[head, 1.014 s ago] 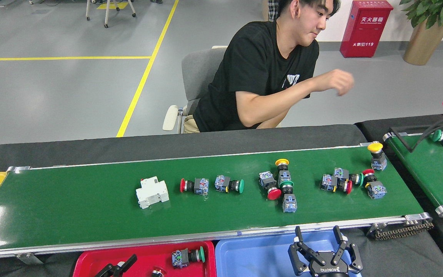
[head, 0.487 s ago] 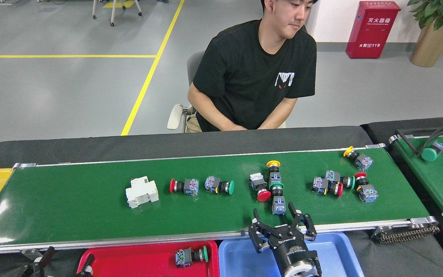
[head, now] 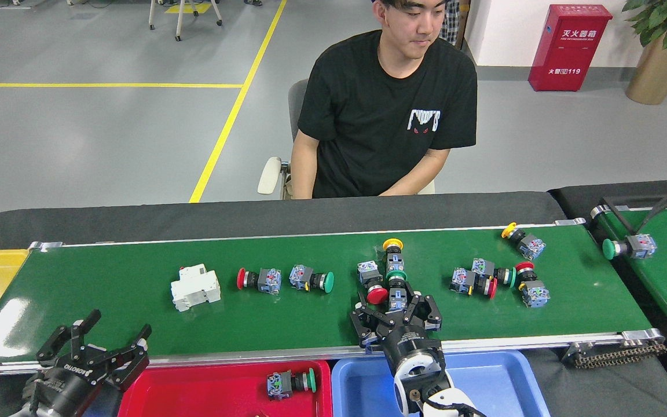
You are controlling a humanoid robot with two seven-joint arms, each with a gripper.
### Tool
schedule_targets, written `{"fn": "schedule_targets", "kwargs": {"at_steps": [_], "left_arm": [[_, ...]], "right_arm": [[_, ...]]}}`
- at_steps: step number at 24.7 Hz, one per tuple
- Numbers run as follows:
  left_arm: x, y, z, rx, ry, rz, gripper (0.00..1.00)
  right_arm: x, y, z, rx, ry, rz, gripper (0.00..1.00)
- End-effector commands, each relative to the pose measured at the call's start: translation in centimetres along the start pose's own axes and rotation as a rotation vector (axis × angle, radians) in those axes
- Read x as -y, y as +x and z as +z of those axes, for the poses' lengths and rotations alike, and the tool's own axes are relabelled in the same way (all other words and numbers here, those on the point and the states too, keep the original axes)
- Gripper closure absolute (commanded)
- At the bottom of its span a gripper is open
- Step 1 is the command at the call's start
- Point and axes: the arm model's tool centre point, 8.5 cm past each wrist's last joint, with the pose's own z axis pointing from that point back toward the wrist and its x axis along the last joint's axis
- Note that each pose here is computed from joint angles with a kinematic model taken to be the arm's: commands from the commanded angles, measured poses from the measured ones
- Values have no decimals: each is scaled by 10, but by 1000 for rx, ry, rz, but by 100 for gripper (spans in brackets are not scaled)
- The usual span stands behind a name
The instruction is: Pick switch part from conveyor to tray
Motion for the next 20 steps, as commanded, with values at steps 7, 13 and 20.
{"fn": "schedule_targets", "kwargs": {"at_steps": [7, 13, 20], "left_arm": [[-2, -3, -18, 14, -8, 24, 0], [-4, -24, -32, -90, -22, 49, 0], [-10, -31, -44, -99, -22, 67, 2]], "right_arm": [[36, 28, 6, 175, -117, -1, 93], [38, 111, 49, 475, -163, 43, 94], [18, 192, 95, 714, -162, 99, 2]]}}
